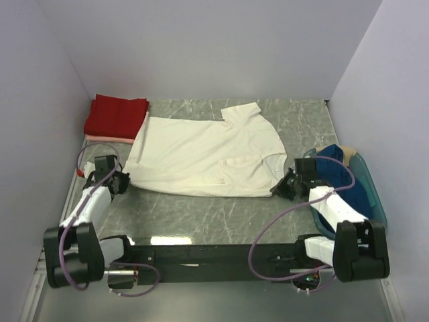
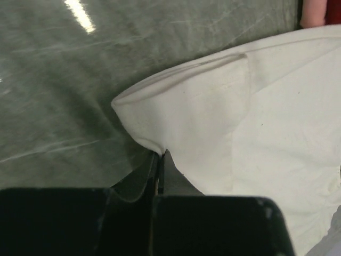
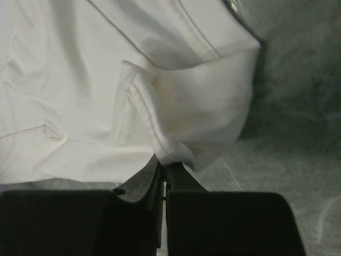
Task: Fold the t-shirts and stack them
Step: Fold the tshirt
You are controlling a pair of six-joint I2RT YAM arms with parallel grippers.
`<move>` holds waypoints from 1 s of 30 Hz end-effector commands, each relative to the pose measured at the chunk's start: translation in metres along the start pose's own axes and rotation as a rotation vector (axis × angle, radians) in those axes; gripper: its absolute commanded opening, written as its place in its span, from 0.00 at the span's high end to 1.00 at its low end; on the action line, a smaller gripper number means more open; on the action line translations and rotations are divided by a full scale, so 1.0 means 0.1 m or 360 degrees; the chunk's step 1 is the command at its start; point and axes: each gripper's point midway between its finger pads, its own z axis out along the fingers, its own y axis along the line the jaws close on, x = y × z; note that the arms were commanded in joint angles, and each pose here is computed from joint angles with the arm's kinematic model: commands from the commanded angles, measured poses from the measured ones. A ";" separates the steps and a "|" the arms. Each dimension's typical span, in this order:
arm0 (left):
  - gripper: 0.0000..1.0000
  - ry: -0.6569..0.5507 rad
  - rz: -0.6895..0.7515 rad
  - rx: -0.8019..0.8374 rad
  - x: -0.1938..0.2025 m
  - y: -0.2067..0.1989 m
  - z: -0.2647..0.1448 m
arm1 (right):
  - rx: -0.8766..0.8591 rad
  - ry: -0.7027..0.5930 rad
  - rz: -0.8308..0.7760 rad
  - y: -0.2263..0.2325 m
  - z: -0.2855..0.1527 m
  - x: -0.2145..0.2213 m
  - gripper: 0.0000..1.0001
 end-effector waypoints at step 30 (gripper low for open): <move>0.37 -0.0157 -0.0179 -0.0023 -0.03 0.43 -0.66 | 0.0130 -0.0106 0.0109 -0.39 -0.89 0.38 0.21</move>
